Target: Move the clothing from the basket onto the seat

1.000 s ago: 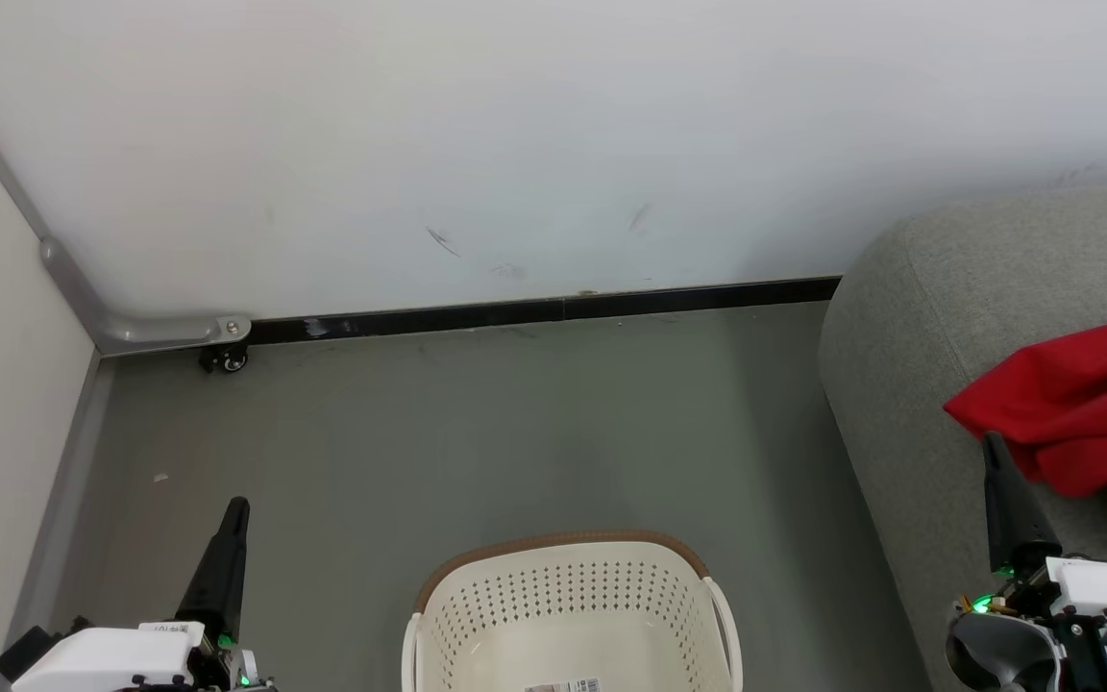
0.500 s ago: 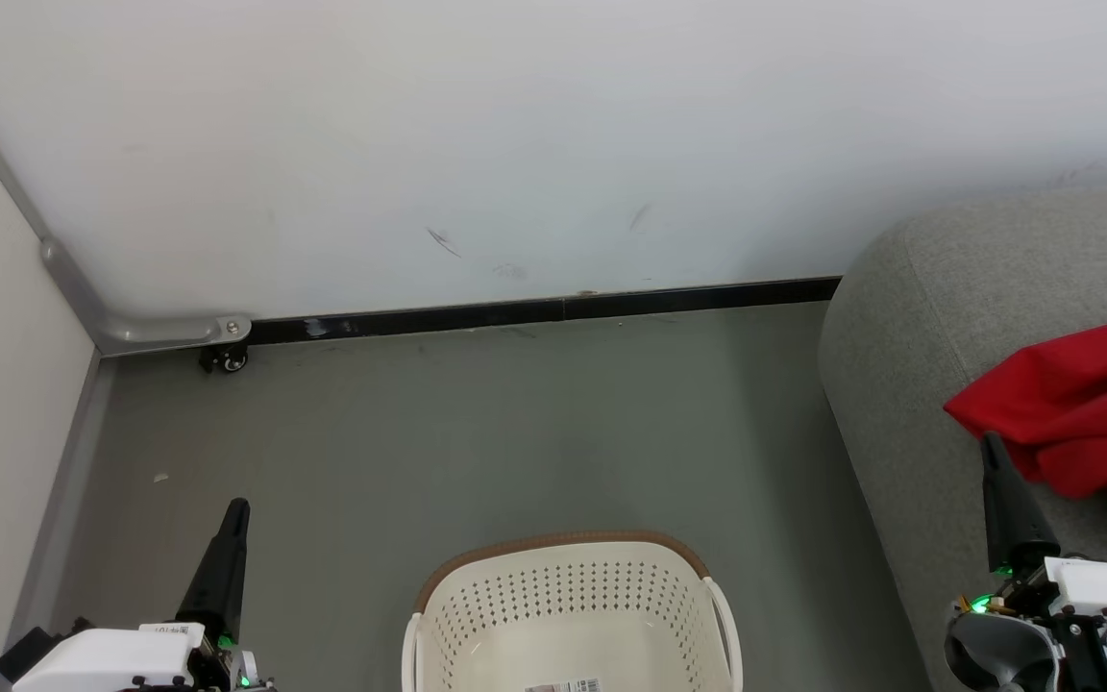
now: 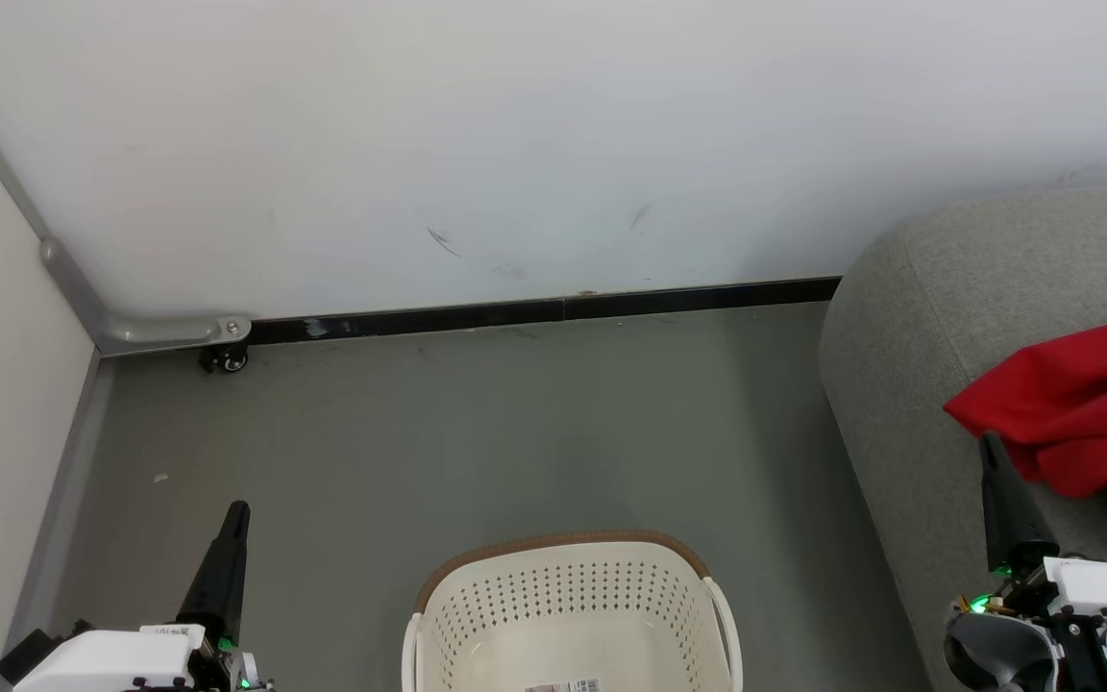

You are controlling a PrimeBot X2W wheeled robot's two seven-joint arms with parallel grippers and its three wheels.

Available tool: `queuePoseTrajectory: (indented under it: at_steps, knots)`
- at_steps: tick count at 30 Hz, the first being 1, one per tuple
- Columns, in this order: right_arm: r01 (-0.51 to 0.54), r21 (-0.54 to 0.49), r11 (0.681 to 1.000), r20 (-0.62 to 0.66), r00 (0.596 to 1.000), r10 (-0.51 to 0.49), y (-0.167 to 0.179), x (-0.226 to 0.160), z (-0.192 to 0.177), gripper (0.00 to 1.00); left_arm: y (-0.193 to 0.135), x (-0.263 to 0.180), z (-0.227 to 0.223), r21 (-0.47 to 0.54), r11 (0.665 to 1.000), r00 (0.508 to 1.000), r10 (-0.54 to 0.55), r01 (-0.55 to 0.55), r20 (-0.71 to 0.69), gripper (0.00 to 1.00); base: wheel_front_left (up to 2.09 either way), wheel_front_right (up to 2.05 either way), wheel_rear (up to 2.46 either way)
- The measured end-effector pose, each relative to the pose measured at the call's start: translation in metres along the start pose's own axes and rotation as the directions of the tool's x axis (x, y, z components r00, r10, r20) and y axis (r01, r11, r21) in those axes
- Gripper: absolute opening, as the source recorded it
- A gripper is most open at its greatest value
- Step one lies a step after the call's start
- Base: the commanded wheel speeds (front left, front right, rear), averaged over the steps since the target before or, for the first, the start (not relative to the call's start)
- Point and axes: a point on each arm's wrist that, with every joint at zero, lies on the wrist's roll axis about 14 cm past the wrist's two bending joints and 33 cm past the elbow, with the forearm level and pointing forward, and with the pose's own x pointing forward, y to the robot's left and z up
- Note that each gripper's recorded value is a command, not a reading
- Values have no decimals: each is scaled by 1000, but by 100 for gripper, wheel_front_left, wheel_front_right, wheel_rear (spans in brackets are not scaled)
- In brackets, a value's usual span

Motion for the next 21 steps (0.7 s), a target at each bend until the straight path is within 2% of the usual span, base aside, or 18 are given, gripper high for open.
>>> queuePoseTrajectory:
  at_steps: [21]
  knots:
    - [-1, 0, 1000, -1, 1000, 1, 0, 0, 0, 0, 1, 0, 0, -1, 1000, 1000, 4, -4, 0, 0, 0, 0, 0]
